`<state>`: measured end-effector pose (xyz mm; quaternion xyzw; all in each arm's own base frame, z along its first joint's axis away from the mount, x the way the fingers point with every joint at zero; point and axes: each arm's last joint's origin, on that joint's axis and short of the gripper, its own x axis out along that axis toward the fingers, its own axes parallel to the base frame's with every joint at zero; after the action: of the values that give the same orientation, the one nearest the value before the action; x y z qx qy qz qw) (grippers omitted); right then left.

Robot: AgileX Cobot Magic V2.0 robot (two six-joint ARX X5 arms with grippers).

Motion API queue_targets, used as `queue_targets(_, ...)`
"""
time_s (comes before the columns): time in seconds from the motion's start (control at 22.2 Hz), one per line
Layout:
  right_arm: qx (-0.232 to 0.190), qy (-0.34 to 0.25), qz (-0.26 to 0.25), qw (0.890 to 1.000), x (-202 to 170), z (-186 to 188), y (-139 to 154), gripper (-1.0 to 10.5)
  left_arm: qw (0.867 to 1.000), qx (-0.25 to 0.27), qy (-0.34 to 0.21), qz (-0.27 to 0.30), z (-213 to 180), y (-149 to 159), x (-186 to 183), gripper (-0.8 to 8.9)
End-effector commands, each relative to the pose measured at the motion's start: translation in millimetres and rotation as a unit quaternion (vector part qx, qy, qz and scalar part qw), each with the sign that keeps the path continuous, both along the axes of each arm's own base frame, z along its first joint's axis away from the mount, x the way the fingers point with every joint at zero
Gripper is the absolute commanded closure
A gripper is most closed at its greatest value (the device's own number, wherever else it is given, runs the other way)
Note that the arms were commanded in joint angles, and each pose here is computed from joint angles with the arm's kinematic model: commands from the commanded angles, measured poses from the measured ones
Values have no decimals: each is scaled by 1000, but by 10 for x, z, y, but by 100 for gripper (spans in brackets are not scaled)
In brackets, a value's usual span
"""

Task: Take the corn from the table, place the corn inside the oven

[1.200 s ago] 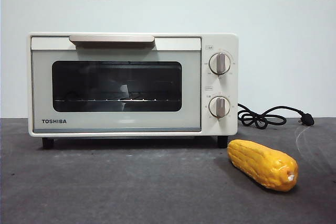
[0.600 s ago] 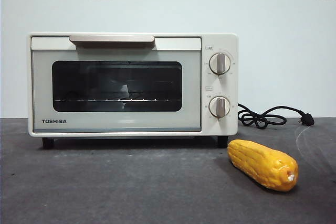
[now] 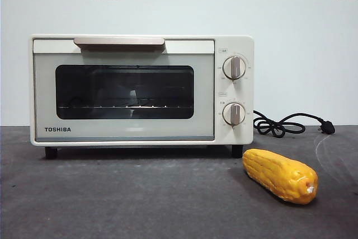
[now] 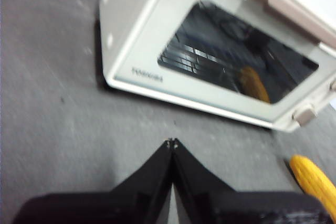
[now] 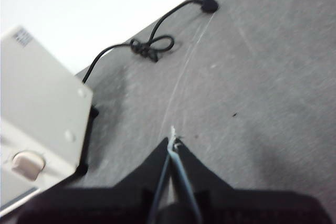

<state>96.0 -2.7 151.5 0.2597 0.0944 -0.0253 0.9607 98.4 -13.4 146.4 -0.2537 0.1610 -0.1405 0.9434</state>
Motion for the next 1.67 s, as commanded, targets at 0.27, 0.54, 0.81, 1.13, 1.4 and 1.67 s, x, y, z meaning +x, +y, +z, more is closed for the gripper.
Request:
queue_targets(0.27,16,-17,82,996,1,64,49,946,1000,-8,7,-23,22,-15,66,817)
queue_targets(0.54,-10,-70,164,984,-56,477,95,946,998,-2,-49,-45,422,-31,173,818)
queue_targets(0.81,-34,-55,170,983,-8,547,94,946,994,25,-76,-76,713,-48,250,818)
queue_targets(1.13,-56,-9,178,982,48,459,91,946,994,28,-72,-77,721,-48,256,819)
queue_targets(1.4,-40,-2,232,972,85,443,120,946,994,27,-65,-79,711,-50,254,819)
queue_targets(1.67,-9,39,305,952,183,385,184,793,994,13,-62,-90,721,-57,251,818)
